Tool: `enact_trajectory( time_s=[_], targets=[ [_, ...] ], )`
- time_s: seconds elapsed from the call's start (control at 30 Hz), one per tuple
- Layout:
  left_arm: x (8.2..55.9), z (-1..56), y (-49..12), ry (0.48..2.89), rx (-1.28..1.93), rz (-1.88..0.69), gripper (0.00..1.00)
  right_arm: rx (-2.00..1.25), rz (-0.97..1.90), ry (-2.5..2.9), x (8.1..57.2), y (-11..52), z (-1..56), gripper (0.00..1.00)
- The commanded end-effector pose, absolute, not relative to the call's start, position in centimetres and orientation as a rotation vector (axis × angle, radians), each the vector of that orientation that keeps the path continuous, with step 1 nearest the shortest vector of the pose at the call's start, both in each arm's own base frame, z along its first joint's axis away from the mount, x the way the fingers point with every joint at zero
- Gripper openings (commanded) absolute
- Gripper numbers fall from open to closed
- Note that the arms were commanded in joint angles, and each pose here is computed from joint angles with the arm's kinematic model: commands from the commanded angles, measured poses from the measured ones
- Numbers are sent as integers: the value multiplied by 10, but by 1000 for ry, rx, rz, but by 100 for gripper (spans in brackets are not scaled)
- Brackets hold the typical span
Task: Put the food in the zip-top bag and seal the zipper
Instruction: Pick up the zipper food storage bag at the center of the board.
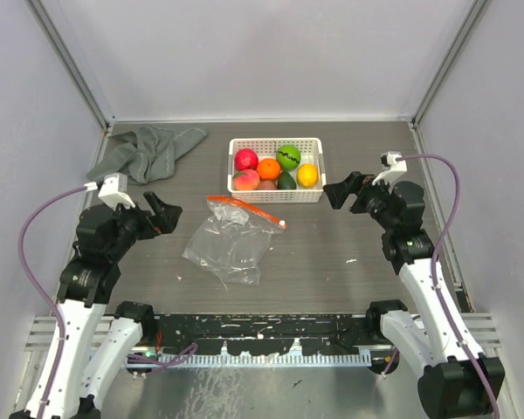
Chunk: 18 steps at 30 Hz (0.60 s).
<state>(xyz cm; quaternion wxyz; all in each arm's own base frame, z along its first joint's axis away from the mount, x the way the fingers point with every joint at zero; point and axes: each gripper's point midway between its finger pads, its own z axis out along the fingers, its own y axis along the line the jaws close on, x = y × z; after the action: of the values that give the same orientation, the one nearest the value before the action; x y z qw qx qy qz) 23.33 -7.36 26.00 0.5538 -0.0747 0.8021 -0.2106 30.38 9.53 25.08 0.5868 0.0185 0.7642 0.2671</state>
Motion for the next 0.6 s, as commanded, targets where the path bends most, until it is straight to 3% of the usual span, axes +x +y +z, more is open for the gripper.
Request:
enact_trajectory(
  time_s=[0.0, 0.27, 0.57],
  targets=[
    [233, 251, -101, 1973, -215, -693, 98, -109, 788, 1758, 300, 130, 257, 100],
    [241, 194, -131, 2171, -263, -811, 98, -347, 917, 1869, 291, 207, 217, 100],
    [242, 150, -161, 2266, -222, -753, 99, -538, 990, 1938, 296, 274, 175, 96]
  ],
)
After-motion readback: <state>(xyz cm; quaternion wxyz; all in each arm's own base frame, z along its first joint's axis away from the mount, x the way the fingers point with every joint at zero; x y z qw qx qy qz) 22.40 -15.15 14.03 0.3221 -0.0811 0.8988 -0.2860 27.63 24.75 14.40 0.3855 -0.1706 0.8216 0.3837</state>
